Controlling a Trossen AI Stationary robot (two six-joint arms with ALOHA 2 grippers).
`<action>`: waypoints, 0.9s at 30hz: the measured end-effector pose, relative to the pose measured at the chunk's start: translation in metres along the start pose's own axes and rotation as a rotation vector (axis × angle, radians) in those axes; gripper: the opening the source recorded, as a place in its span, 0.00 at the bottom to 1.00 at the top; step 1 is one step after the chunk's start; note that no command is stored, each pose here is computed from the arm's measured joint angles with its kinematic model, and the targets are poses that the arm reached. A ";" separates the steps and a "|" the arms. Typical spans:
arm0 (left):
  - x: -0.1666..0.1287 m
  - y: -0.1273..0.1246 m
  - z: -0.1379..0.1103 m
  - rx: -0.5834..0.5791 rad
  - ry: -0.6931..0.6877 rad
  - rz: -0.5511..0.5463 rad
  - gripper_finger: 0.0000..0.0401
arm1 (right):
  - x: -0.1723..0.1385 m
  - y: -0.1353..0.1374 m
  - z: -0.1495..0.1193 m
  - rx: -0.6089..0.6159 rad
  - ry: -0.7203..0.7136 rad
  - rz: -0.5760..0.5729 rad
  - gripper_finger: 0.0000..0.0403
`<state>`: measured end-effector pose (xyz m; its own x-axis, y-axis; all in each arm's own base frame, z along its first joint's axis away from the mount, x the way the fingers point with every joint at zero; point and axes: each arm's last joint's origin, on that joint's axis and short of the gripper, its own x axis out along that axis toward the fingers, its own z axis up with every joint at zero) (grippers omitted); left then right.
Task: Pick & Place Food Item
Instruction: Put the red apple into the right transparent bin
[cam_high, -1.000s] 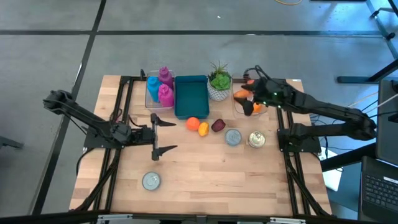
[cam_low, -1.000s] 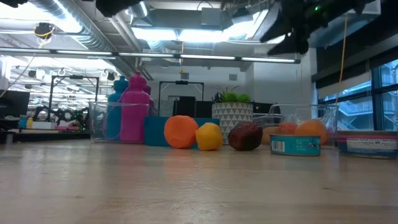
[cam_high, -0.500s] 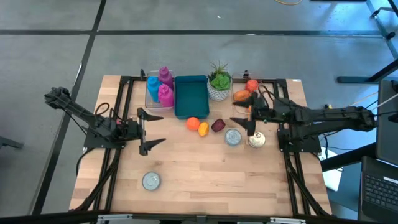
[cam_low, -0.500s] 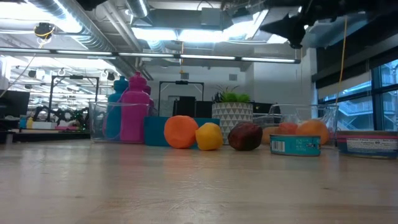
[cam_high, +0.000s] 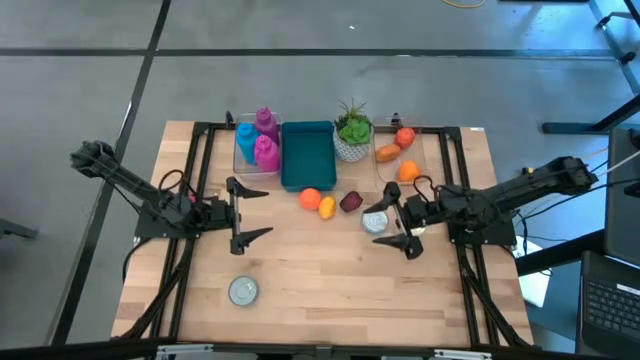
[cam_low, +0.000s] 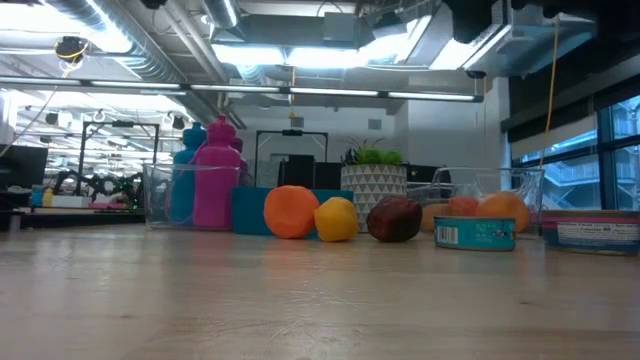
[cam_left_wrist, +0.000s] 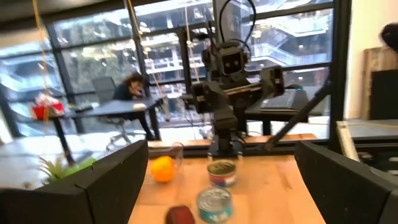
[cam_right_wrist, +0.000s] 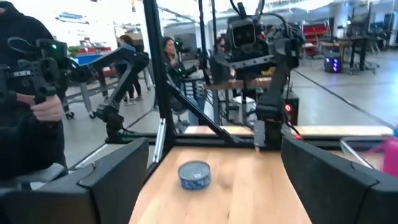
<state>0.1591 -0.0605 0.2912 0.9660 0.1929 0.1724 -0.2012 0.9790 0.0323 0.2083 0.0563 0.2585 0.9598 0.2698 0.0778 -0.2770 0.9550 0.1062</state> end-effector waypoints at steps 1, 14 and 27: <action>0.002 0.000 0.000 0.013 -0.006 0.007 0.98 | 0.002 0.001 -0.001 -0.004 -0.010 0.004 0.90; 0.016 -0.007 -0.016 0.072 0.048 0.030 0.98 | 0.011 0.000 -0.010 0.031 0.006 0.004 0.90; 0.022 -0.023 -0.029 0.014 0.136 -0.058 0.98 | 0.013 0.002 -0.007 0.098 -0.036 0.069 0.90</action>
<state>0.1901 -0.0772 0.2655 0.9889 0.1444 0.0349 -0.1461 0.9879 0.0524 0.2207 0.0623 0.2526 0.9366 0.3278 0.1239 -0.3470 0.9173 0.1956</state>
